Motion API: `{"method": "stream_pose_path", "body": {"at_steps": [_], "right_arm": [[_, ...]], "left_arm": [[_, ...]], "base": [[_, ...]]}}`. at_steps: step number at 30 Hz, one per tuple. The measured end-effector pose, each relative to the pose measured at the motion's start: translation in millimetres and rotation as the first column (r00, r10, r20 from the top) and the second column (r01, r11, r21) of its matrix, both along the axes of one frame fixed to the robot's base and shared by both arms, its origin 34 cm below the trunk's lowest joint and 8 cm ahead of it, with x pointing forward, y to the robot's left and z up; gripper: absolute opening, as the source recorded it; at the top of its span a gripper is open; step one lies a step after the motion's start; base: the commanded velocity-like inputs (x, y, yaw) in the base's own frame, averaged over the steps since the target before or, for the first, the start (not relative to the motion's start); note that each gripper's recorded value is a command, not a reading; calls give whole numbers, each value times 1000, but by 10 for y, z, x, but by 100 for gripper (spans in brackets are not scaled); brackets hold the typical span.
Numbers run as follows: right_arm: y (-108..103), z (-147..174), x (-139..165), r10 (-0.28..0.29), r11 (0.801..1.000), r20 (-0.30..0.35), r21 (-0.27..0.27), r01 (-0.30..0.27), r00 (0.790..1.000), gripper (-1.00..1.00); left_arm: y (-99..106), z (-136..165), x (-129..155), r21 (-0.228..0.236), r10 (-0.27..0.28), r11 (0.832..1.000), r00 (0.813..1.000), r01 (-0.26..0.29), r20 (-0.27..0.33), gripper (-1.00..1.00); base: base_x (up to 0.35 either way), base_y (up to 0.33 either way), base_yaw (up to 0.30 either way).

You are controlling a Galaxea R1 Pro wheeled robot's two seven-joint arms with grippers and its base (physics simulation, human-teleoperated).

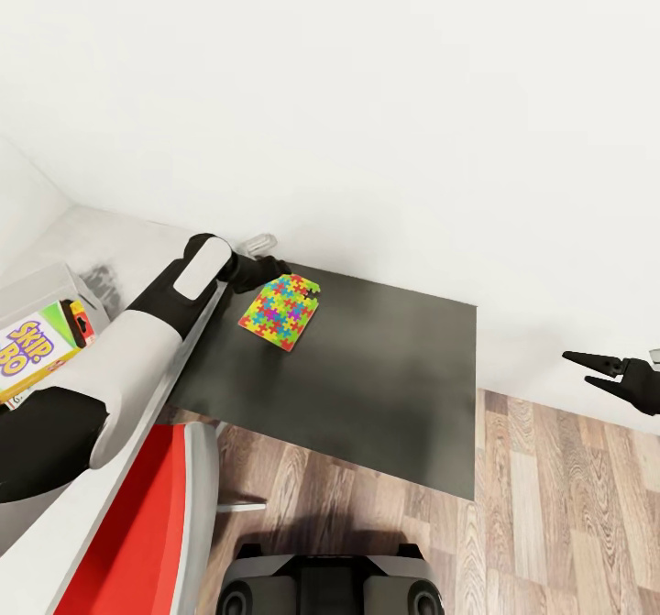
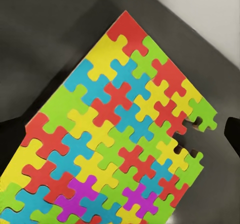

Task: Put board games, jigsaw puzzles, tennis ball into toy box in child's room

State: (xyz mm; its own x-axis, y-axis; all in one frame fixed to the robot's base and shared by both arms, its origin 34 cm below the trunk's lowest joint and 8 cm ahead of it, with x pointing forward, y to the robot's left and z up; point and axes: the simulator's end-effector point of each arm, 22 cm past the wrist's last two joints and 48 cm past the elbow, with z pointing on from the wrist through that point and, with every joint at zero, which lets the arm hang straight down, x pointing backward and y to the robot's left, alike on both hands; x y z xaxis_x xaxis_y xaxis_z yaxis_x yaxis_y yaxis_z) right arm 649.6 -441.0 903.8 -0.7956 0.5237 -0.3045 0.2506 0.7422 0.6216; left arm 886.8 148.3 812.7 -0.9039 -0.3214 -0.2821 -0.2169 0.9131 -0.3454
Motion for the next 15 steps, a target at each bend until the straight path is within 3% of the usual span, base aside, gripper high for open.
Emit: {"method": "stream_pose_path", "body": {"at_steps": [15], "right_arm": [[-1,2,3,0,1000,1,0,0,1000,100]], "left_arm": [[26,-28,-22,10,-1,1000,1000,1,-5,100]], "base": [[0,0,0]]}}
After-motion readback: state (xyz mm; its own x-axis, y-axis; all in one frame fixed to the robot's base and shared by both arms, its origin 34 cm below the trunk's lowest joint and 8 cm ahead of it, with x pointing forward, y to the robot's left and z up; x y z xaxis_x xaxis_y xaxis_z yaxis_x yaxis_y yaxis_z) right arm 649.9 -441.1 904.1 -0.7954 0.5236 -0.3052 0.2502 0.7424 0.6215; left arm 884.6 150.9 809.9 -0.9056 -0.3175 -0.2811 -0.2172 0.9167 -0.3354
